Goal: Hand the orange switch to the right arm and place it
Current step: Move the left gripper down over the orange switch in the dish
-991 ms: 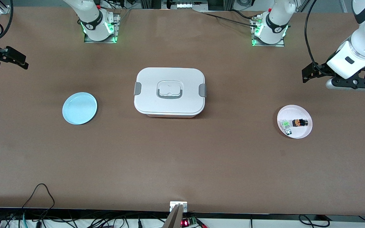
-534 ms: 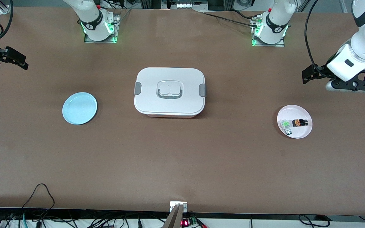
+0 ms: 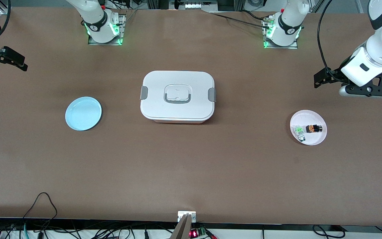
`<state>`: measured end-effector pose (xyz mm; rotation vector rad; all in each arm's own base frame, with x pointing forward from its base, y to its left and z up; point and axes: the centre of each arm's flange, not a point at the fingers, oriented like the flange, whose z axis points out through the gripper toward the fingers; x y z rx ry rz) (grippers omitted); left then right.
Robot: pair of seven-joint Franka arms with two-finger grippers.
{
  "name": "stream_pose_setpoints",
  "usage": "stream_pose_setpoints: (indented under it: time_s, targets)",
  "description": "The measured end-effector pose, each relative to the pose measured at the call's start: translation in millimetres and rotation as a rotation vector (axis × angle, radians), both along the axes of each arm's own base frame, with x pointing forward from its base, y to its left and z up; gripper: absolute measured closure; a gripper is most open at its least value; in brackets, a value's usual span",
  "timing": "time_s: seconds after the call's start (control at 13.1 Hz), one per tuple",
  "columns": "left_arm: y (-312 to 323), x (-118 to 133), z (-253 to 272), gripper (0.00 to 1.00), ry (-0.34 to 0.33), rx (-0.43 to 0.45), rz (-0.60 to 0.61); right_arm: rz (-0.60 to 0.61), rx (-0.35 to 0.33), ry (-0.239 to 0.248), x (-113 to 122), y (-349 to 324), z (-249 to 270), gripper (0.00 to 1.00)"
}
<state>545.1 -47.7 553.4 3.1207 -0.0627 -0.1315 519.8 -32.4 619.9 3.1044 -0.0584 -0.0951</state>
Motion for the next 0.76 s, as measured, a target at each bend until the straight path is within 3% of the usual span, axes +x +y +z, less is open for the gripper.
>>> stream_pose_setpoints:
  time_s: [0.46,0.76]
  targets:
    - [0.8,31.2,-21.3,0.0,0.086,-0.009,0.002,0.012,0.004,0.02,5.3,7.7,-8.7,0.0]
    - [10.6,58.0,-41.4,0.0,0.103,-0.017,0.02,0.012,0.01,0.012,5.7,8.1,-5.5,0.0]
